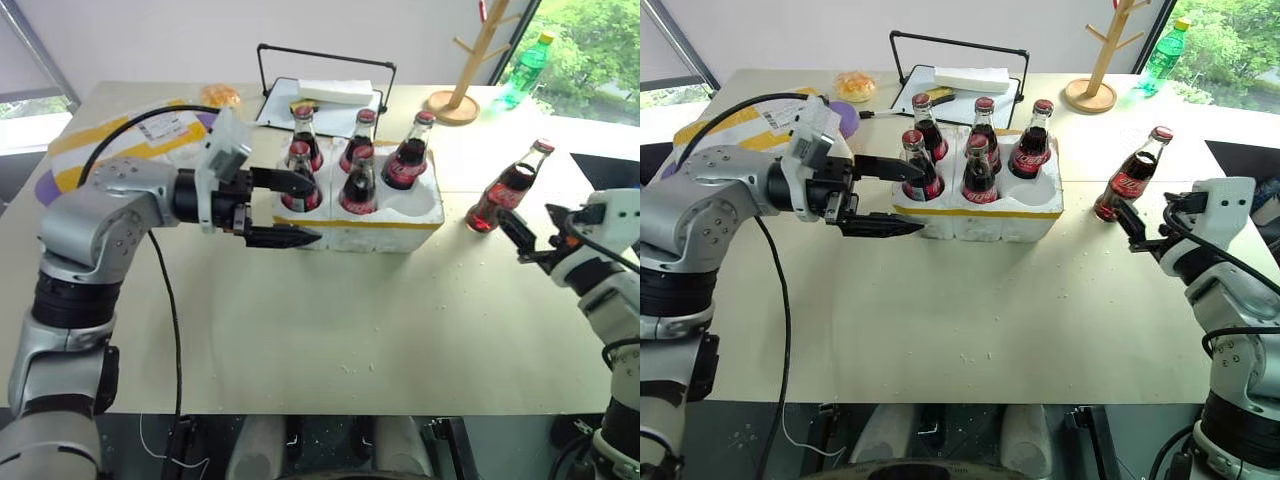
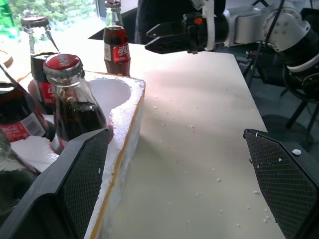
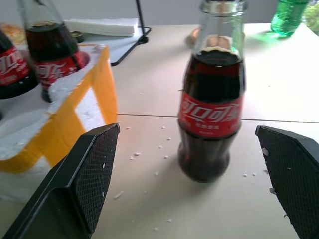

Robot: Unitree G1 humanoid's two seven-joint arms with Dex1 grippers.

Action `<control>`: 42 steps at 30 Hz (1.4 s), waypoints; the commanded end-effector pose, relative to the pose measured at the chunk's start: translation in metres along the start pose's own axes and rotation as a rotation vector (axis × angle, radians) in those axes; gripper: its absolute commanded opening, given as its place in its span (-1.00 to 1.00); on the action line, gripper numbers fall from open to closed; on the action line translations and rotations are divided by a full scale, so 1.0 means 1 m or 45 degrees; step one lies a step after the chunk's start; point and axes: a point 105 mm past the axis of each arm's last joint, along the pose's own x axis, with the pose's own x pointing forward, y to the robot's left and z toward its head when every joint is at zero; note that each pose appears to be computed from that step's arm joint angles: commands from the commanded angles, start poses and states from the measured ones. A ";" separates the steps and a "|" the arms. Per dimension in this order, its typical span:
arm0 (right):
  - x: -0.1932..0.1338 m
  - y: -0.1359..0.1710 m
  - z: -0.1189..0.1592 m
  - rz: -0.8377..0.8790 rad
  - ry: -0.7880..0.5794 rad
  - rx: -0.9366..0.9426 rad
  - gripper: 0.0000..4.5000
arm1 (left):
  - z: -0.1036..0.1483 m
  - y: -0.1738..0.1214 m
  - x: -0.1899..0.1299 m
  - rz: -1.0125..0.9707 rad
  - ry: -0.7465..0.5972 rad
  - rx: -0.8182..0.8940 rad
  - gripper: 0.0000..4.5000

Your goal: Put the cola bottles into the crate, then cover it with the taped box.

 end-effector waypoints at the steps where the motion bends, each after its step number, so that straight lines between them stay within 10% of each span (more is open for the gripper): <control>1: 0.008 -0.007 0.010 -0.040 -0.066 -0.005 0.99 | 0.014 0.000 0.000 -0.004 -0.020 0.081 1.00; 23: 0.084 -0.020 -0.007 -0.025 -0.030 0.031 0.99 | 0.015 -0.007 -0.015 0.120 0.010 0.090 1.00; 29: 0.088 -0.017 -0.002 0.003 -0.064 0.023 0.24 | 0.016 -0.007 -0.016 0.130 0.008 0.091 1.00; 42: 0.043 0.063 0.122 0.558 -0.512 0.066 0.24 | 0.015 -0.008 -0.013 0.111 0.002 0.083 1.00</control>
